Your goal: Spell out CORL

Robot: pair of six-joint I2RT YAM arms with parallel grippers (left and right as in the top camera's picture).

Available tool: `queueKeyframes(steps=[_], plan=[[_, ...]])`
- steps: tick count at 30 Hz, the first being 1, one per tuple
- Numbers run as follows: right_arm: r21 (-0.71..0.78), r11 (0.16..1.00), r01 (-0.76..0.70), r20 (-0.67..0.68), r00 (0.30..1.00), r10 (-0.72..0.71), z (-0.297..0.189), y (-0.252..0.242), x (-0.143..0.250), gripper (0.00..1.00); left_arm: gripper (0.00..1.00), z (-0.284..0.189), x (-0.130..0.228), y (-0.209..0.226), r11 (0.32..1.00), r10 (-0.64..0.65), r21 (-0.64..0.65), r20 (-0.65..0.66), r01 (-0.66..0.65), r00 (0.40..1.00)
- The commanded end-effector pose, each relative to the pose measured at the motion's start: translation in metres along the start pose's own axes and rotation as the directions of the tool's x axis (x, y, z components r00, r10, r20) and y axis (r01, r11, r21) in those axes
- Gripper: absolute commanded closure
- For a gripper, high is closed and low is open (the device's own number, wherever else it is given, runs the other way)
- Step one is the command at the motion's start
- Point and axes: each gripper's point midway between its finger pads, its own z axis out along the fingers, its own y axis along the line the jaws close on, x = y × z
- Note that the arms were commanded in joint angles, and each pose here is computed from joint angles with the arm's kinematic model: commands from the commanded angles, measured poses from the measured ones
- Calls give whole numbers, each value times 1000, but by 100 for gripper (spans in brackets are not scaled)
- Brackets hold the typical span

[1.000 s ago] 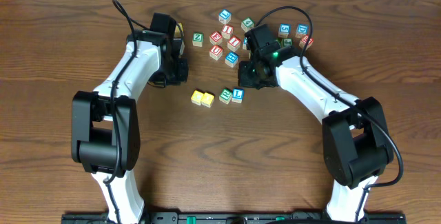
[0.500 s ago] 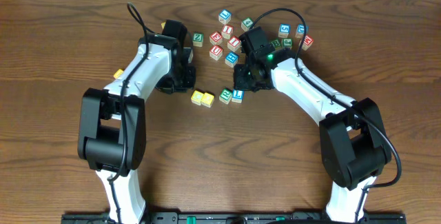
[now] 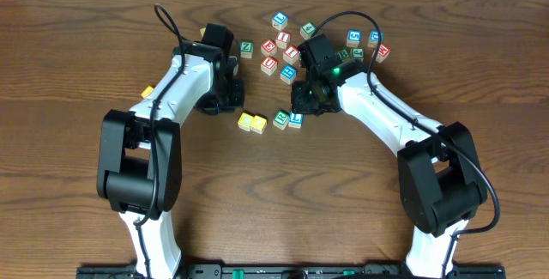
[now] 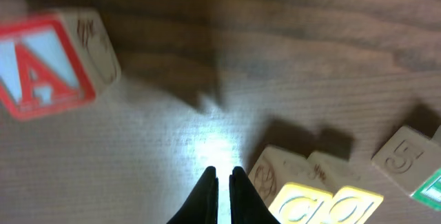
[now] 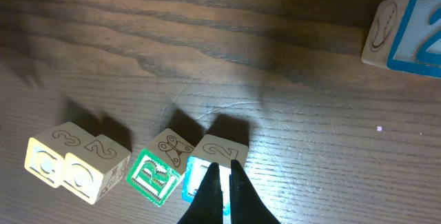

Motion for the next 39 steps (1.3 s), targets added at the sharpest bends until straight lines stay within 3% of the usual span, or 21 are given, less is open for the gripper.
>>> queueKeyframes(steps=[1, 23, 35, 39], plan=[[-4, 1000, 27, 7, 1000, -27, -1, 3, -4, 99, 92, 12, 8, 4, 999, 33, -5, -41, -33, 999], [-3, 999, 35, 4, 999, -35, 0, 3, -4, 98, 92, 29, 35, -18, 989, 145, 3, -111, -145, 983], [-60, 996, 71, 115, 991, -64, 1, 24, -27, 99, 92, 29, 26, -17, 990, 144, 3, -77, -144, 987], [-77, 996, 36, 124, 992, -26, 9, 31, -29, 99, 92, 17, 8, -1, 995, 80, -50, -27, -81, 996]])
